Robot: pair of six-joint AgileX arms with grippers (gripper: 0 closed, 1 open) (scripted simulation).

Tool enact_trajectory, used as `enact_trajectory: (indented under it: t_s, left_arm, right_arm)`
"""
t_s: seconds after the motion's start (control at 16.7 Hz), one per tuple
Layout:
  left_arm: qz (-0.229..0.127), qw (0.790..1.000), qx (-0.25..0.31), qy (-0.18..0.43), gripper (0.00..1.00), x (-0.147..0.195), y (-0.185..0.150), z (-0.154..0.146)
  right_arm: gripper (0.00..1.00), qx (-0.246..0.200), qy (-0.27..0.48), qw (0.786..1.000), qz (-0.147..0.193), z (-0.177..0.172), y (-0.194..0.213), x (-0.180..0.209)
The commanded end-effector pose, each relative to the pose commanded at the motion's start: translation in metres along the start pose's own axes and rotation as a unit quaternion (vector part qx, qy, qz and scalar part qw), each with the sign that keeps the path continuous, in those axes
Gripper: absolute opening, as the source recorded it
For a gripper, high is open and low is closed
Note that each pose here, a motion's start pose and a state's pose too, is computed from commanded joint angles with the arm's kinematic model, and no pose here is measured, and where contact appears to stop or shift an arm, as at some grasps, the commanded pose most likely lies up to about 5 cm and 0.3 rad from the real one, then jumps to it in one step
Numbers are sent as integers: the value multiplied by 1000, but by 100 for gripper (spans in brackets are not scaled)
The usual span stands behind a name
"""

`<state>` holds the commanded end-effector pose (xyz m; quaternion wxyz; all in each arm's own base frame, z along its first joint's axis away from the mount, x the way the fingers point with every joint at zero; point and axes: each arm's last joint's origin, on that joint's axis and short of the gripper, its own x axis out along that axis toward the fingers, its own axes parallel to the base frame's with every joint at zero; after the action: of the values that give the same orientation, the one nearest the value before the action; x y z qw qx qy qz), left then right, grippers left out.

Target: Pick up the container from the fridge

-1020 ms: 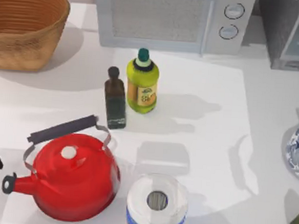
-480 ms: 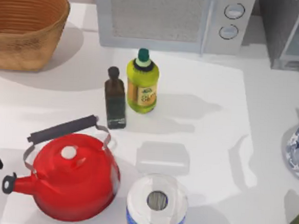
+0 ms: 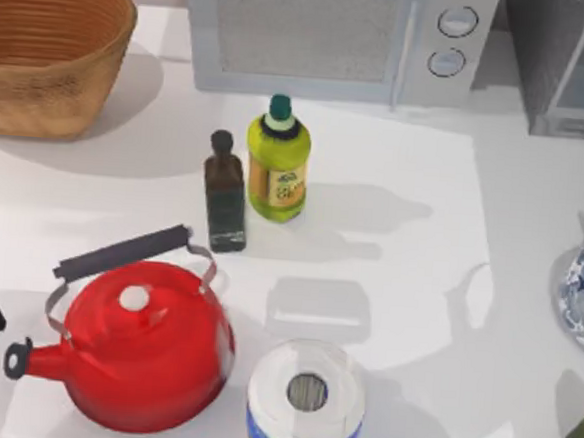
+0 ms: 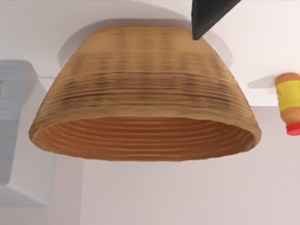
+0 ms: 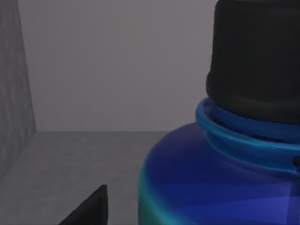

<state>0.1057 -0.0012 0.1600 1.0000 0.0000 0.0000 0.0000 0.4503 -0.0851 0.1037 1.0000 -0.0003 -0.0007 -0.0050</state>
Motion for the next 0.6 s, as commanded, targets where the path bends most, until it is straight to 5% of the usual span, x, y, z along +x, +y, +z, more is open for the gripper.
enact_trajectory:
  t_s: [0.12,0.6]
  left_arm:
    - [0,1000,0,0,100,0,0,0]
    - [0,1000,0,0,100,0,0,0]
  right_arm:
    - [100,0,0,1000,0,0,0,0]
    - [40,0,0,1000,0,0,0,0]
